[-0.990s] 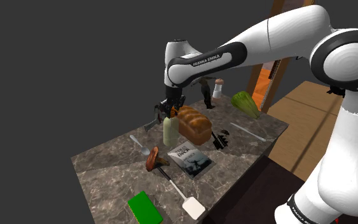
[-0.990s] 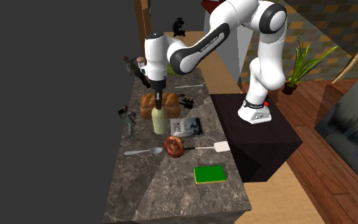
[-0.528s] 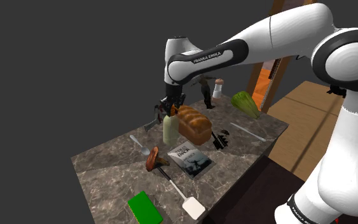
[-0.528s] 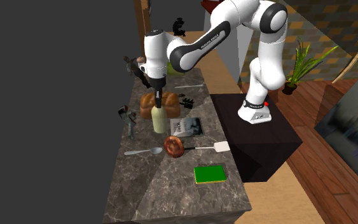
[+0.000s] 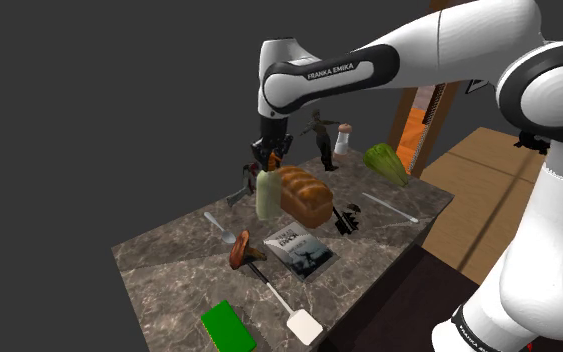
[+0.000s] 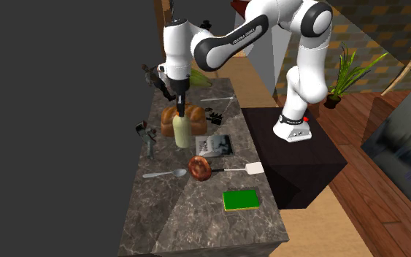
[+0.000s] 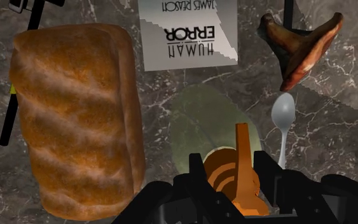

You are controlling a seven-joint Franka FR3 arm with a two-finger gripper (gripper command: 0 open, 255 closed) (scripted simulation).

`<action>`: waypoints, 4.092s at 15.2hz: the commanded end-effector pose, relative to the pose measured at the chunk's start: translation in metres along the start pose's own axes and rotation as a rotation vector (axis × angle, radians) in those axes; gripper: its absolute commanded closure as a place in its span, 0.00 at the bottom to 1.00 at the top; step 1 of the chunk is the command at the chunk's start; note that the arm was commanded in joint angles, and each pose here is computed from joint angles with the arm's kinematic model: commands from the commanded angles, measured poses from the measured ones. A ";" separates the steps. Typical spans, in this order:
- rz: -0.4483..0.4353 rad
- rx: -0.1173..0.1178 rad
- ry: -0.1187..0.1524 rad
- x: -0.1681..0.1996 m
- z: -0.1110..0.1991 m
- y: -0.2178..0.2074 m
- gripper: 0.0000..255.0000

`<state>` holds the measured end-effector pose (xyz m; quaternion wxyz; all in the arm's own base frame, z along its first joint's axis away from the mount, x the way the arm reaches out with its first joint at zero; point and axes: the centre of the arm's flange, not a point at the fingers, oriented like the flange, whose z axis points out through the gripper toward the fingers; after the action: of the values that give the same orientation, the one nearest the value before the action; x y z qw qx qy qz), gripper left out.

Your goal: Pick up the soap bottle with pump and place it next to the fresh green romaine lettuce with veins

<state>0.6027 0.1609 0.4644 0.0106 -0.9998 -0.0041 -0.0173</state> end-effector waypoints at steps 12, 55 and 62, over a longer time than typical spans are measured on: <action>0.000 0.000 0.000 0.002 -0.068 -0.001 1.00; 0.000 0.000 0.000 -0.022 -0.162 0.339 1.00; 0.000 0.000 0.000 -0.029 -0.164 0.431 1.00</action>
<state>0.5734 -0.2580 0.6194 0.0108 -0.9998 -0.0035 -0.0169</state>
